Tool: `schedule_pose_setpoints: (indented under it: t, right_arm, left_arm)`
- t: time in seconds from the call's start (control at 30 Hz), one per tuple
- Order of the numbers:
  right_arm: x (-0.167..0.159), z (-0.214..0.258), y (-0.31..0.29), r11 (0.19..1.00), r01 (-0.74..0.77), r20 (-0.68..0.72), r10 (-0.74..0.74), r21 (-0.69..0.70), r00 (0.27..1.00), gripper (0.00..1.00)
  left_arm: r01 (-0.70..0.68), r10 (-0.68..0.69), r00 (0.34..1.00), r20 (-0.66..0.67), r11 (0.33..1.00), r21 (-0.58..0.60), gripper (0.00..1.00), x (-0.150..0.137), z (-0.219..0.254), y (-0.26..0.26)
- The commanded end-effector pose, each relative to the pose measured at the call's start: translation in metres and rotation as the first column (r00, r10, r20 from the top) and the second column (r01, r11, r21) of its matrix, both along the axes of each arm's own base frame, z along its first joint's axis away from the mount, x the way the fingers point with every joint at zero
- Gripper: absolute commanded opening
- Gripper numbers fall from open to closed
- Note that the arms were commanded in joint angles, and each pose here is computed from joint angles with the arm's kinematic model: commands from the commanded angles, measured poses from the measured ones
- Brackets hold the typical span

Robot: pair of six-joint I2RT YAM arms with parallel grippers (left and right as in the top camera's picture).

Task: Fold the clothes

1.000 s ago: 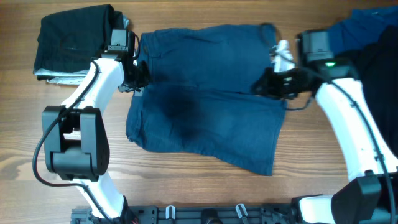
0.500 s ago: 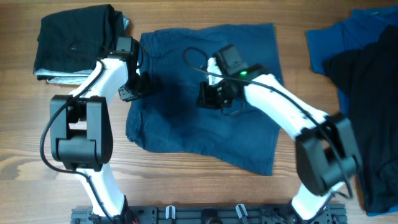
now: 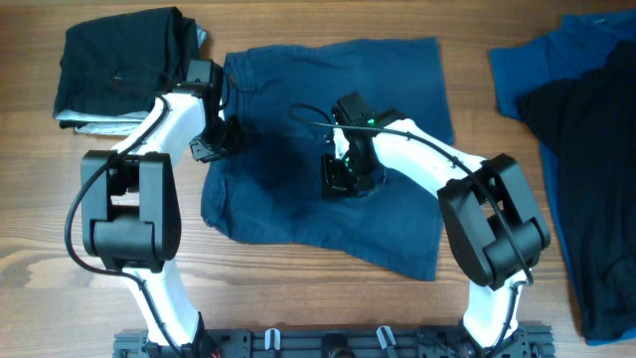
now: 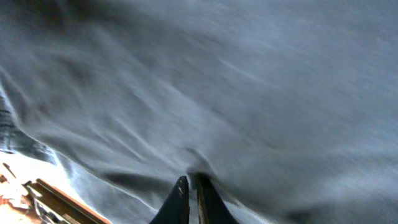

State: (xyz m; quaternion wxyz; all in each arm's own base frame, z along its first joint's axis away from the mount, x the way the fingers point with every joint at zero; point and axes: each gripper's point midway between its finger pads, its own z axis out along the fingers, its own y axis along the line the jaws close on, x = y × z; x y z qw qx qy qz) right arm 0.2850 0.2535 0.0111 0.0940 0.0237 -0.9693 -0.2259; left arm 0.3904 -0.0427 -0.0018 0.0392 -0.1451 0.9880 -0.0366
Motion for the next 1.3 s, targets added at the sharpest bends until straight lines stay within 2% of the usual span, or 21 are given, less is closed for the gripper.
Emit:
schedule_pose_setpoints:
  t: [0.0, 0.17, 0.27, 0.4, 0.5, 0.57, 0.73, 0.77, 0.83, 0.9, 0.97, 1.07, 1.17, 1.27]
  right_arm:
    - [0.0, -0.012, -0.032, 0.995, -0.009, -0.014, 0.008, -0.102, 1.0, 0.09]
    - [0.001, -0.02, -0.106, 0.93, 0.031, -0.034, -0.047, -0.365, 0.998, 0.08]
    - [0.004, -0.02, -0.137, 0.898, 0.067, -0.038, -0.093, -0.435, 0.995, 0.08]
    - [0.007, -0.019, -0.168, 0.864, 0.093, -0.042, -0.131, -0.494, 0.991, 0.08]
    - [0.004, -0.017, -0.198, 0.822, 0.112, -0.054, -0.171, -0.559, 0.984, 0.04]
    - [0.002, -0.015, -0.208, 0.814, 0.125, -0.07, -0.199, -0.568, 0.977, 0.04]
    - [0.005, -0.016, -0.216, 0.824, 0.144, -0.067, -0.214, -0.547, 0.975, 0.04]
    - [0.006, -0.017, -0.216, 0.825, 0.146, -0.064, -0.215, -0.546, 0.975, 0.04]
    - [0.01, -0.018, -0.211, 0.838, 0.157, -0.057, -0.217, -0.523, 0.974, 0.04]
    - [0.014, -0.019, -0.201, 0.874, 0.155, -0.055, -0.202, -0.461, 0.978, 0.04]
    - [0.017, -0.019, -0.19, 0.903, 0.153, -0.057, -0.191, -0.4, 0.98, 0.04]
    - [0.021, -0.02, -0.188, 0.906, 0.16, -0.044, -0.193, -0.391, 0.98, 0.04]
    - [0.021, -0.02, -0.188, 0.906, 0.161, -0.044, -0.193, -0.391, 0.98, 0.04]
    - [0.021, -0.02, -0.188, 0.906, 0.161, -0.044, -0.193, -0.391, 0.98, 0.05]
  left_arm:
    - [0.011, -0.008, 0.997, -0.074, 0.999, 0.039, 0.1, -0.012, -0.028, 0.009]
    - [0.011, -0.008, 0.997, -0.074, 0.999, 0.039, 0.1, -0.012, -0.028, 0.009]
    - [0.011, -0.008, 0.997, -0.073, 0.999, 0.039, 0.1, -0.012, -0.028, 0.009]
    - [0.011, -0.008, 0.997, -0.074, 0.999, 0.039, 0.1, -0.012, -0.028, 0.009]
    - [0.011, -0.008, 0.997, -0.074, 0.999, 0.039, 0.04, -0.012, -0.028, 0.009]
    - [0.01, -0.007, 0.998, -0.066, 0.999, 0.039, 0.04, -0.011, -0.025, 0.009]
    - [-0.006, 0.005, 1.0, 0.023, 1.0, 0.019, 0.04, 0.0, 0.026, 0.005]
    - [-0.012, 0.012, 0.999, 0.038, 1.0, -0.006, 0.04, -0.001, 0.037, 0.001]
    - [0.016, -0.01, 0.999, 0.042, 0.99, -0.137, 0.04, -0.008, 0.055, -0.023]
    - [0.106, -0.107, 0.994, 0.016, 0.944, -0.313, 0.04, -0.025, 0.068, -0.058]
    - [0.162, -0.182, 0.983, -0.005, 0.889, -0.428, 0.04, -0.042, 0.072, -0.082]
    - [0.182, -0.218, 0.976, -0.02, 0.857, -0.482, 0.04, -0.055, 0.065, -0.099]
    - [0.194, -0.246, 0.969, -0.013, 0.793, -0.578, 0.04, -0.067, 0.063, -0.122]
    - [0.16, -0.219, 0.975, -0.029, 0.794, -0.587, 0.04, -0.072, 0.049, -0.131]
